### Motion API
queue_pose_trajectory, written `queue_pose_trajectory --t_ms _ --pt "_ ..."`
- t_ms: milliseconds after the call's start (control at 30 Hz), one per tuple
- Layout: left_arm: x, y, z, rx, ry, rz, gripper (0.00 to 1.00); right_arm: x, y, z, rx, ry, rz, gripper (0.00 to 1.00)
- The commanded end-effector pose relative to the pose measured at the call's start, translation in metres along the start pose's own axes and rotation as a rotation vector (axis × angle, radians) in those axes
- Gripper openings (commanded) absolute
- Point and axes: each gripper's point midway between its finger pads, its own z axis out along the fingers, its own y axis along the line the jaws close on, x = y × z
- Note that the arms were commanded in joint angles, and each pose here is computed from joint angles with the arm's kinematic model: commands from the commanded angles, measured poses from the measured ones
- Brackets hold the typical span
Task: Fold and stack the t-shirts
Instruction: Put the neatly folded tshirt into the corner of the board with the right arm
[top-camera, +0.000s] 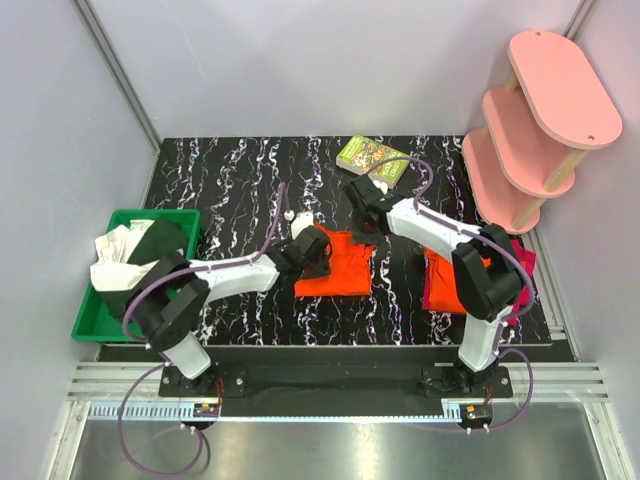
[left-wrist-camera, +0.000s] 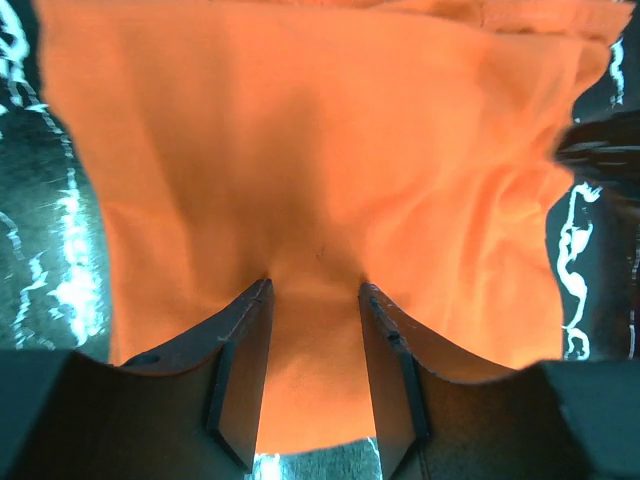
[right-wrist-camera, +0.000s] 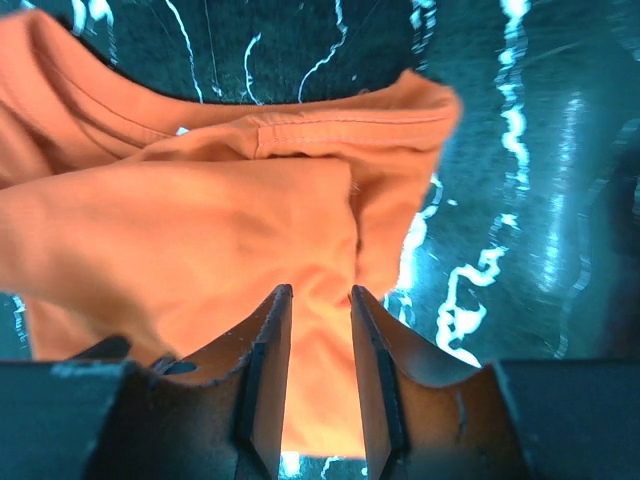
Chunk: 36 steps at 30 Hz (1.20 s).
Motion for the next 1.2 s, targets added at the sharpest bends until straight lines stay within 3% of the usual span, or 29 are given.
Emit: queue_pose_trajectory --t_ms 0,167,333,867,1167 --pt "-0.004 -0.016 0.011 0.057 -0.008 -0.017 0.44 -0.012 -0.016 -0.029 0.044 -0.080 0.011 0.39" --pt "0.000 -0.017 0.023 0.044 0.017 -0.015 0.44 -0.001 -0.025 -0.035 0.045 -0.071 0.003 0.41" --pt "0.000 -0.023 0.023 0.063 0.025 -0.033 0.44 0.027 -0.035 -0.014 0.065 -0.003 -0.010 0.41" --pt "-0.002 -0.021 0.020 0.057 0.023 -0.028 0.43 0.026 -0.031 0.008 0.059 -0.028 0.016 0.51" --pt "-0.010 -0.026 0.012 0.070 0.010 -0.019 0.43 0.051 -0.044 0.040 0.120 0.053 0.010 0.54"
